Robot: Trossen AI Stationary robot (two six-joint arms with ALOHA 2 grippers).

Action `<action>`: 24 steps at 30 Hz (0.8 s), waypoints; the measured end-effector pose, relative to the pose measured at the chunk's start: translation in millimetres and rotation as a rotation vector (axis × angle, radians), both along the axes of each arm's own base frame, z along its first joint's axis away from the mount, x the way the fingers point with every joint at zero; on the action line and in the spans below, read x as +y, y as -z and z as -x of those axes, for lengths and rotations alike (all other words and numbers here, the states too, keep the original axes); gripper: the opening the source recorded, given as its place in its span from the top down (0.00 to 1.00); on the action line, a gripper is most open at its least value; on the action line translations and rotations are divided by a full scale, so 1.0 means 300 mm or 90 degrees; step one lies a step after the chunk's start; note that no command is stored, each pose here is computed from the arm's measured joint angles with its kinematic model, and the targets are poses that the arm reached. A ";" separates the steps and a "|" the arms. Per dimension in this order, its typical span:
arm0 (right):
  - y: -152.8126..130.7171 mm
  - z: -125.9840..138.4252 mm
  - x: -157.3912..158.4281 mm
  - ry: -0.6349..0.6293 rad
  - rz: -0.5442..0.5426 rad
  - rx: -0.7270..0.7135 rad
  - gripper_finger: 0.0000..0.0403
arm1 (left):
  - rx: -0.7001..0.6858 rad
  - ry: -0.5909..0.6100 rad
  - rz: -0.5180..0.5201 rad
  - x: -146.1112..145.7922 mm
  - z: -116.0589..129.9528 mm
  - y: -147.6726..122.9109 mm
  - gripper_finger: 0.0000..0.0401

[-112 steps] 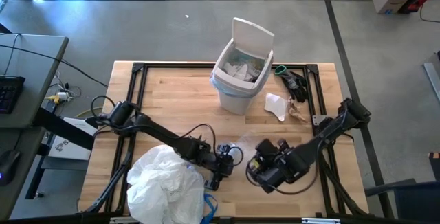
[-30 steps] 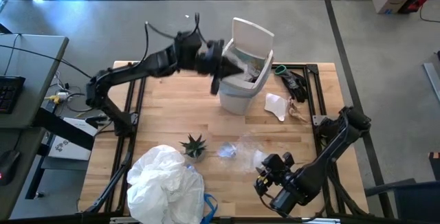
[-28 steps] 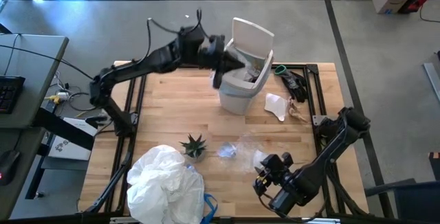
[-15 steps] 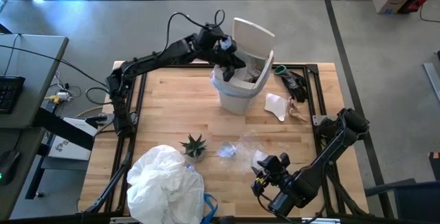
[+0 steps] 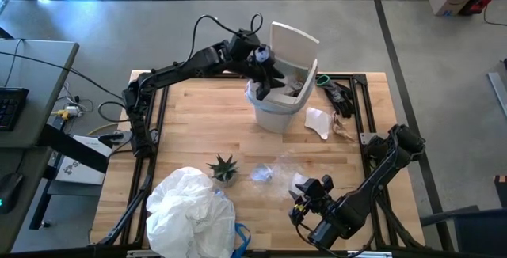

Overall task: Place trash/remove bag and relplace
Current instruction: Put the transparent plastic into the trash bin

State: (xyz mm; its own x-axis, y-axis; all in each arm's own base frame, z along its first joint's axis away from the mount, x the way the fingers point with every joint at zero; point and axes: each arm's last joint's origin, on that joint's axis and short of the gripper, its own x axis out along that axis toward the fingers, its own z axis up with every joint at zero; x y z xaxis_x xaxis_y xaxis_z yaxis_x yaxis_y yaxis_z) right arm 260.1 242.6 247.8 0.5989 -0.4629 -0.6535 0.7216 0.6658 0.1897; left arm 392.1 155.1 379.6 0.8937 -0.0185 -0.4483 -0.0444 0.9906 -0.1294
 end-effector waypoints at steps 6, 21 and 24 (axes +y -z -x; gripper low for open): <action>0.003 0.001 0.002 -0.013 -0.009 0.023 0.68 | -0.022 0.055 0.035 -0.041 0.048 -0.062 0.62; 0.065 -0.063 -0.005 -0.048 -0.042 0.110 0.68 | 0.100 0.165 0.021 -0.292 0.303 -0.204 0.62; 0.109 -0.098 -0.016 -0.037 -0.040 0.131 0.68 | 0.178 0.167 0.009 -0.338 0.334 -0.184 0.62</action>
